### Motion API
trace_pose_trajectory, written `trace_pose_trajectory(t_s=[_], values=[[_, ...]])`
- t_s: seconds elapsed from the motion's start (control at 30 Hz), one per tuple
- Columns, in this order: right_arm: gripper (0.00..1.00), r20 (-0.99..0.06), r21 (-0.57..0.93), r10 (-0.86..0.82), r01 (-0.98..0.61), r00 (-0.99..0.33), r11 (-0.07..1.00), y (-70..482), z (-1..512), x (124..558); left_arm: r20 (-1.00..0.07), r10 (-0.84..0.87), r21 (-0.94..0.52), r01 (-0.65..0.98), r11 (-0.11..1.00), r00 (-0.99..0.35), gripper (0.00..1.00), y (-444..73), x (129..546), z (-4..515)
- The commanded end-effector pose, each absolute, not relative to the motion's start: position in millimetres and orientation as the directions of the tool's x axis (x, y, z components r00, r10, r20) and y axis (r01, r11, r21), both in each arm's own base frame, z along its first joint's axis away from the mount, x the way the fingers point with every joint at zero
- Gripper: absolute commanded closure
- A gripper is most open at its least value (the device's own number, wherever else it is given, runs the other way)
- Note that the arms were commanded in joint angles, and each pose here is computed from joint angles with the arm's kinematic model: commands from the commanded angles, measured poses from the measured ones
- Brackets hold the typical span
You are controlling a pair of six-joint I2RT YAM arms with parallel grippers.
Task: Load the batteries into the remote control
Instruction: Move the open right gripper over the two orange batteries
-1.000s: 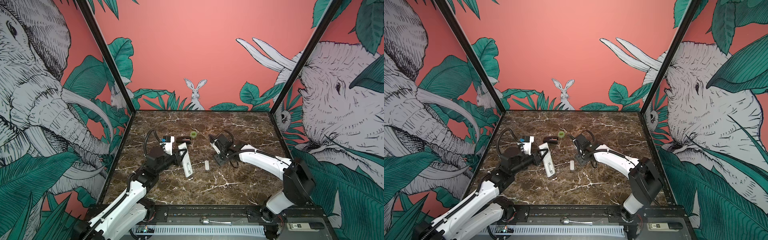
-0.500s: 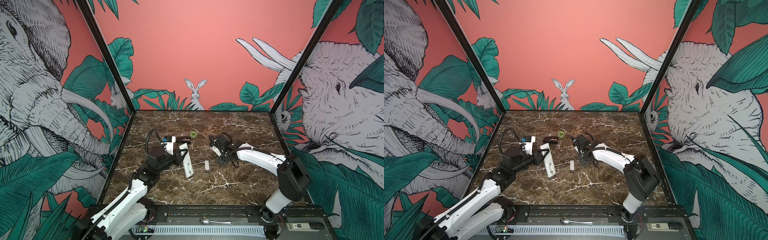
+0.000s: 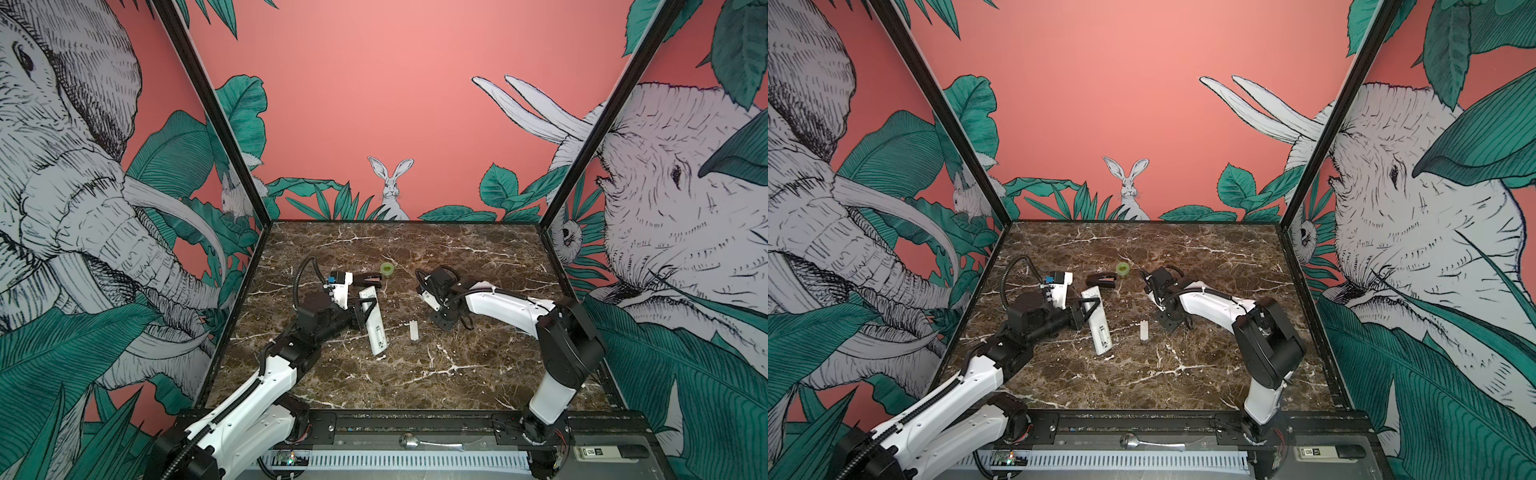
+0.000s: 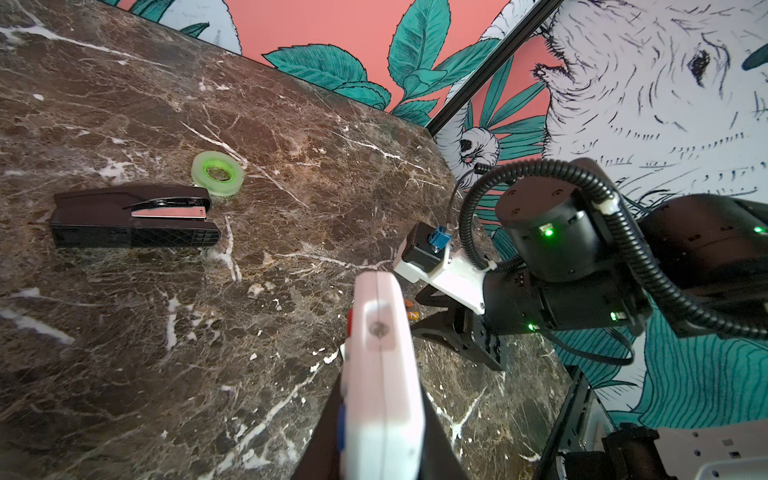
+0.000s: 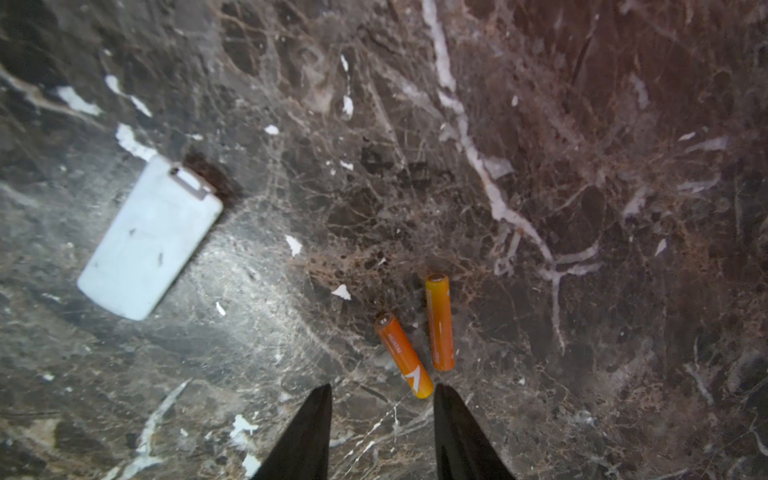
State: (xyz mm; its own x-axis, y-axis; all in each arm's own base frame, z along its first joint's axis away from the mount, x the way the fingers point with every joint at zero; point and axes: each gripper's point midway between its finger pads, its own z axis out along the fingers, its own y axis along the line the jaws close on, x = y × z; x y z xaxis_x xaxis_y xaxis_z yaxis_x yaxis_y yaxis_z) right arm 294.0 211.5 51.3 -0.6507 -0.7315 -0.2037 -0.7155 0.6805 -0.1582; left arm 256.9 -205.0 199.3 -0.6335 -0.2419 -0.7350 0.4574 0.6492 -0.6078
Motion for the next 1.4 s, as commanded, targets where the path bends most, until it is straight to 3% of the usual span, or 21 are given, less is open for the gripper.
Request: trace_pose_trajectory(t_s=[0.0,0.47,1.37], values=[[0.59,-0.194,-0.146,-0.738,-0.725,-0.646,0.673,212,50,297,-0.752,-0.264,-0.609,0.484,0.628,-0.604,1.0,-206,260,214],[0.69,-0.16,-0.119,-0.752,-0.743,-0.64,0.658,215,40,296,-0.753,-0.264,-0.609,0.487,0.626,-0.602,1.0,-208,262,216],[0.68,-0.115,-0.079,-0.752,-0.749,-0.649,0.658,211,23,295,-0.755,-0.269,-0.607,0.482,0.632,-0.598,1.0,-206,263,216]])
